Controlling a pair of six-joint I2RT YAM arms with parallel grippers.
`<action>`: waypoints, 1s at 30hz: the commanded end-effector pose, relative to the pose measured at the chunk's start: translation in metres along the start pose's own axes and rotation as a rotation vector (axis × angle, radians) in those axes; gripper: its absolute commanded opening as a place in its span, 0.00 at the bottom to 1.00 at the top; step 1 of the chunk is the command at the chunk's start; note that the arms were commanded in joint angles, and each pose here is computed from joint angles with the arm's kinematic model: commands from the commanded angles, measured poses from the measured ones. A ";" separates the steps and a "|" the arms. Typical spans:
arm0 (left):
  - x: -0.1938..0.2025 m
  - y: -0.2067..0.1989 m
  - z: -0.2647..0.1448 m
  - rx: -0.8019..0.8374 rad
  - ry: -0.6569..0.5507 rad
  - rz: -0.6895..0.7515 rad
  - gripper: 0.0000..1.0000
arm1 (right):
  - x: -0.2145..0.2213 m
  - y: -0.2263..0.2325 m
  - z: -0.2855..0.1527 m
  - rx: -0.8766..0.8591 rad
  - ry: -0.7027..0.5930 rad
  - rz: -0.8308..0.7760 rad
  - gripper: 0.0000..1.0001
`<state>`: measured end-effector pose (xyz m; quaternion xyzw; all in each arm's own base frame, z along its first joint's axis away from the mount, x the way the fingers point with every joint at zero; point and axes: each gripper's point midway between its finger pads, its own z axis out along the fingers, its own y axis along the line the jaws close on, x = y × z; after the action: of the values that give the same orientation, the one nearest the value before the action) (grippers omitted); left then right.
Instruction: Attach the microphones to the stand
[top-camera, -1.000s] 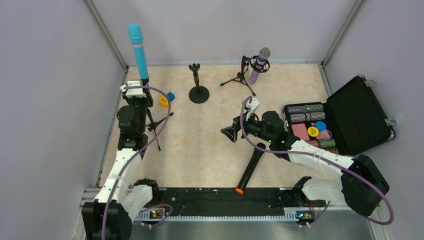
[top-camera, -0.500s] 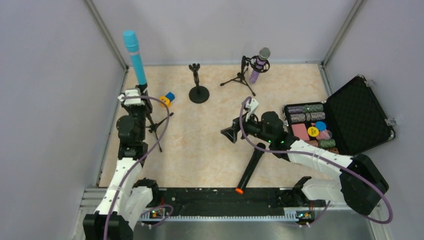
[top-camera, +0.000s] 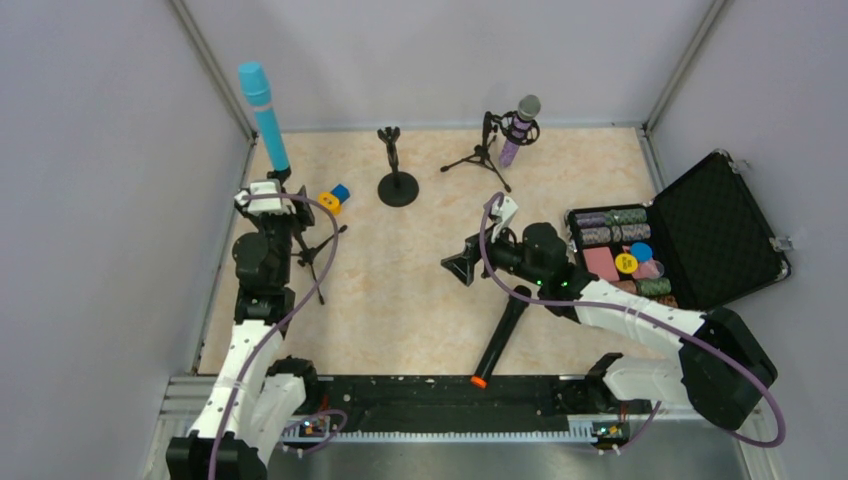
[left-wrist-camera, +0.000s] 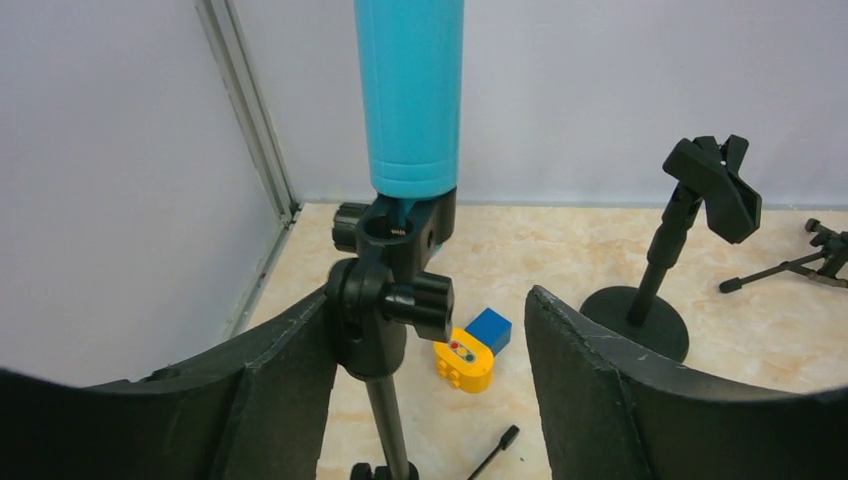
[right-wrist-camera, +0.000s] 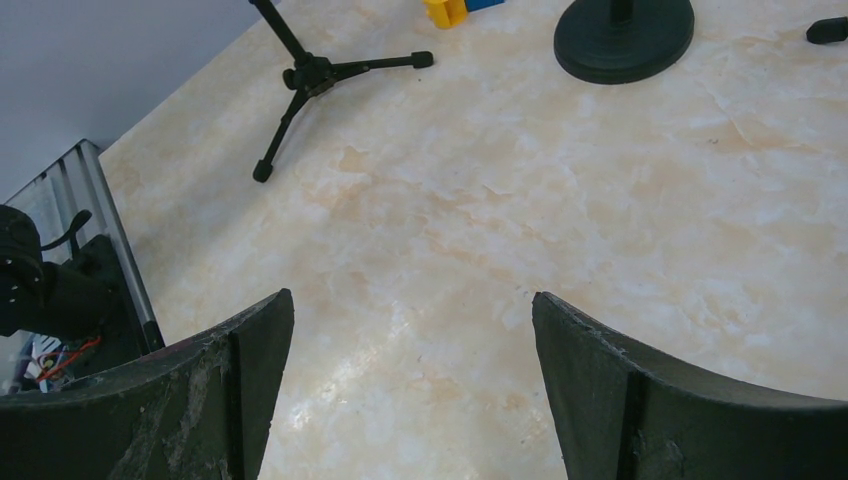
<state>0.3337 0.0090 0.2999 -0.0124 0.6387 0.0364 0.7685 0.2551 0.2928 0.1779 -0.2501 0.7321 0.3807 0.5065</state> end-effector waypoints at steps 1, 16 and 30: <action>-0.016 -0.001 -0.001 0.010 -0.024 -0.022 0.74 | -0.011 0.001 0.002 -0.014 -0.039 -0.001 0.87; -0.044 0.008 -0.019 -0.019 -0.020 0.001 0.95 | -0.010 0.005 0.006 -0.039 -0.031 0.010 0.87; -0.093 -0.080 -0.064 0.525 -0.089 0.028 0.99 | -0.008 0.008 0.009 -0.058 -0.018 0.027 0.87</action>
<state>0.2801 -0.0316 0.3580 0.0846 0.6242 -0.0360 0.7758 0.2511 0.2991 0.1693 -0.2541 0.7361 0.3965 0.4862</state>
